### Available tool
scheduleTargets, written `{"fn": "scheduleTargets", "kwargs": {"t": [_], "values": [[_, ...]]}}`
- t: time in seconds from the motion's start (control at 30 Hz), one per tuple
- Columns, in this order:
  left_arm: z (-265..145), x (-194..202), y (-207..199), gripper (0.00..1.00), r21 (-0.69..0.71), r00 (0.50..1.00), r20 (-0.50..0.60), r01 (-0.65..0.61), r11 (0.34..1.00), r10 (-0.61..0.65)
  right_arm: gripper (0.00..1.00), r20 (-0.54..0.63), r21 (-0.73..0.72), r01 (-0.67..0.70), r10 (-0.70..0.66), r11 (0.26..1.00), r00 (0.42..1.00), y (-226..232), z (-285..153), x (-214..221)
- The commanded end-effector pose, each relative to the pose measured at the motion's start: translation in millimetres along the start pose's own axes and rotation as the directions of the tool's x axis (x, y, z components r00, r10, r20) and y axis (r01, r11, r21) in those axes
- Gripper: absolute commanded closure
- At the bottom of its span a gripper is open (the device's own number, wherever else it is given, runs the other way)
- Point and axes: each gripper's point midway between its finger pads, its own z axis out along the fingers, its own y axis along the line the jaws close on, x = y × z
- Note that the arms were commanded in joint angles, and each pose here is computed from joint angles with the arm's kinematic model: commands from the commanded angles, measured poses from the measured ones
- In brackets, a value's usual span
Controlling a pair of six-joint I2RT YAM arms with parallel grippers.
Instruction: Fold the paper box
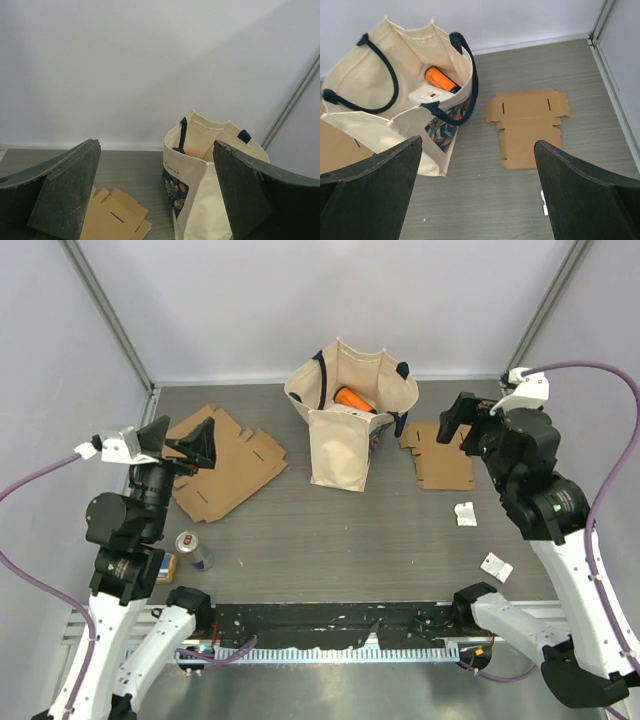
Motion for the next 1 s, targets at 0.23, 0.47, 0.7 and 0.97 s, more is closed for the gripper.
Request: {"fn": "scheduleTargets", "kwargs": {"t": [0.23, 0.47, 0.7, 0.97], "values": [[6.4, 0.5, -23.9, 0.01, 0.101, 0.999, 0.009, 0.030, 0.994, -0.031, 0.00, -0.135, 0.128, -0.094, 0.111, 0.987, 0.985, -34.7, 79.6, 39.6], [9.1, 19.8, -50.1, 0.01, 0.186, 0.997, -0.062, 0.063, 0.980, -0.053, 0.01, -0.223, 0.096, -0.398, 0.409, 0.912, 0.885, -111.6, 148.6, 76.1], [7.4, 36.2, -79.5, 0.01, 0.278, 0.990, -0.131, 0.095, 0.956, -0.061, 0.12, -0.257, 0.172, -0.493, 0.521, 0.853, 0.814, -177.3, 189.8, 123.9], [-1.8, 46.8, -108.4, 0.00, 0.361, 0.982, -0.180, 0.122, 0.925, -0.059, 0.18, -0.249, 0.193, -0.629, 0.658, 0.753, 0.711, -220.4, 224.7, 190.0]]}}
